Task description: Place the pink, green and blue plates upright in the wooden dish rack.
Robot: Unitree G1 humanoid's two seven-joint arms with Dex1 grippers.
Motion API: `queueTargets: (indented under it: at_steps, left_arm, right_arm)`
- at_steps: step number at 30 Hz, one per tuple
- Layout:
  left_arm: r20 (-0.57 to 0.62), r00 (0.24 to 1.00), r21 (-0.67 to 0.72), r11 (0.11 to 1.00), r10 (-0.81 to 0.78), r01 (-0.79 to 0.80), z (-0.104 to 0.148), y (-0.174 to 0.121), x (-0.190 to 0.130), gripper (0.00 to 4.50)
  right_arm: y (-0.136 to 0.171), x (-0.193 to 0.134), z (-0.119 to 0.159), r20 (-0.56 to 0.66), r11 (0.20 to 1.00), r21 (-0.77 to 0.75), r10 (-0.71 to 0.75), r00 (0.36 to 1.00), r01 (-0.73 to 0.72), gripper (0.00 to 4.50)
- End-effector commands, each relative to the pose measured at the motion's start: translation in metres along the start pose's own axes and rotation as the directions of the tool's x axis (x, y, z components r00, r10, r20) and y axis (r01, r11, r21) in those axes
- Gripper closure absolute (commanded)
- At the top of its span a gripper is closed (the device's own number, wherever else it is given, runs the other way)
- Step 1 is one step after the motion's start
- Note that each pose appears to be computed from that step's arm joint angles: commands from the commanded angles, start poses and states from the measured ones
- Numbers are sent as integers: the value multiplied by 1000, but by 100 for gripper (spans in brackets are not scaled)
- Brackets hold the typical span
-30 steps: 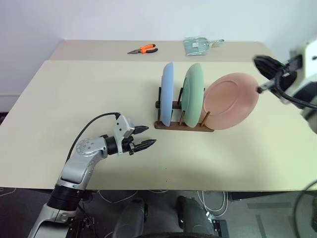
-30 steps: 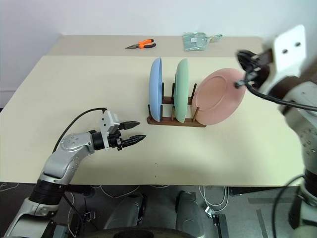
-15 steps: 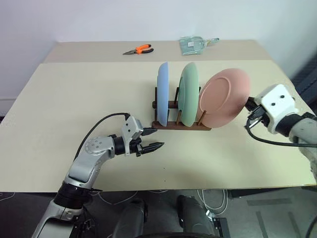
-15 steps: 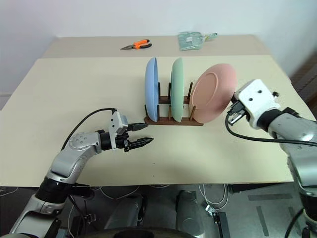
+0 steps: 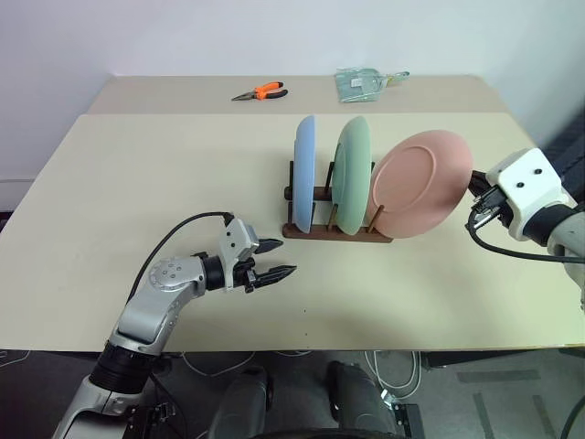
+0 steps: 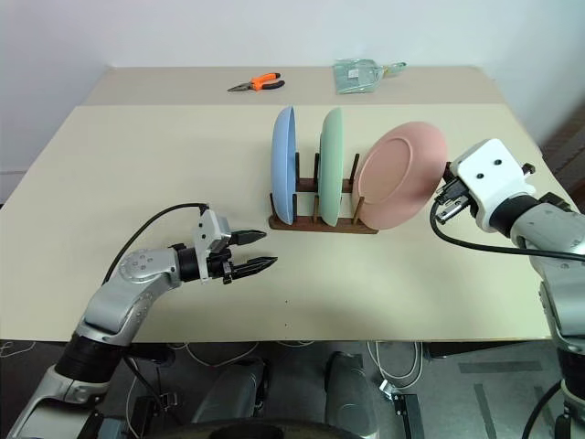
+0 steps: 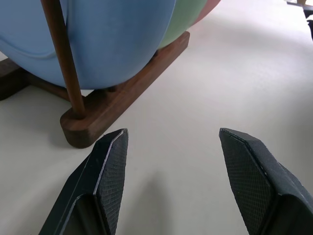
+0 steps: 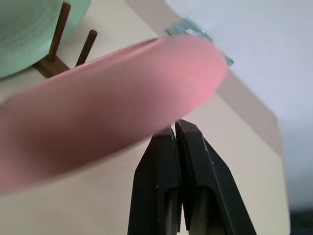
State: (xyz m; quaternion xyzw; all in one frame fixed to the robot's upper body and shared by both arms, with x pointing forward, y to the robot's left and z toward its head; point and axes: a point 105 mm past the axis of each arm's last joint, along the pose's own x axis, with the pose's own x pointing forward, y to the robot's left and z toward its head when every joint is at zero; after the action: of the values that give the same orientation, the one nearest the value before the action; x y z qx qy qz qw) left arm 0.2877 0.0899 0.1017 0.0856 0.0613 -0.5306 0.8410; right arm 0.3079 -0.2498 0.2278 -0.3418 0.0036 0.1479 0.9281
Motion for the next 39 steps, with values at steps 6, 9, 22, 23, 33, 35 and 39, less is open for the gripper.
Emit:
queueTargets:
  at_steps: [6,9,22,23,33,35,39]
  left_arm:
    - [27,999,26,999,36,-36,4,3,-6,145]
    - [29,999,29,999,33,-34,4,3,-4,145]
    - [29,999,38,999,34,-35,-2,8,-1,145]
    - [27,999,39,999,34,-35,-2,8,-1,145]
    - [20,999,48,998,27,-28,-4,11,-4,145]
    - [19,1000,50,998,23,-24,-4,12,-4,145]
    - [25,1000,56,998,8,-10,0,13,-4,145]
  right_arm:
    - [18,4,54,188,997,-27,78,979,-74,442]
    - [20,5,57,191,996,-30,90,977,-86,442]
    - [7,7,37,107,999,-50,24,994,-19,442]
    - [6,7,36,103,999,-52,21,994,-15,442]
    - [-24,-25,19,-19,990,-138,-1,1000,-1,442]
    - [-16,-35,28,3,990,-117,85,996,-84,442]
    - [16,-46,59,117,964,-43,264,957,-261,442]
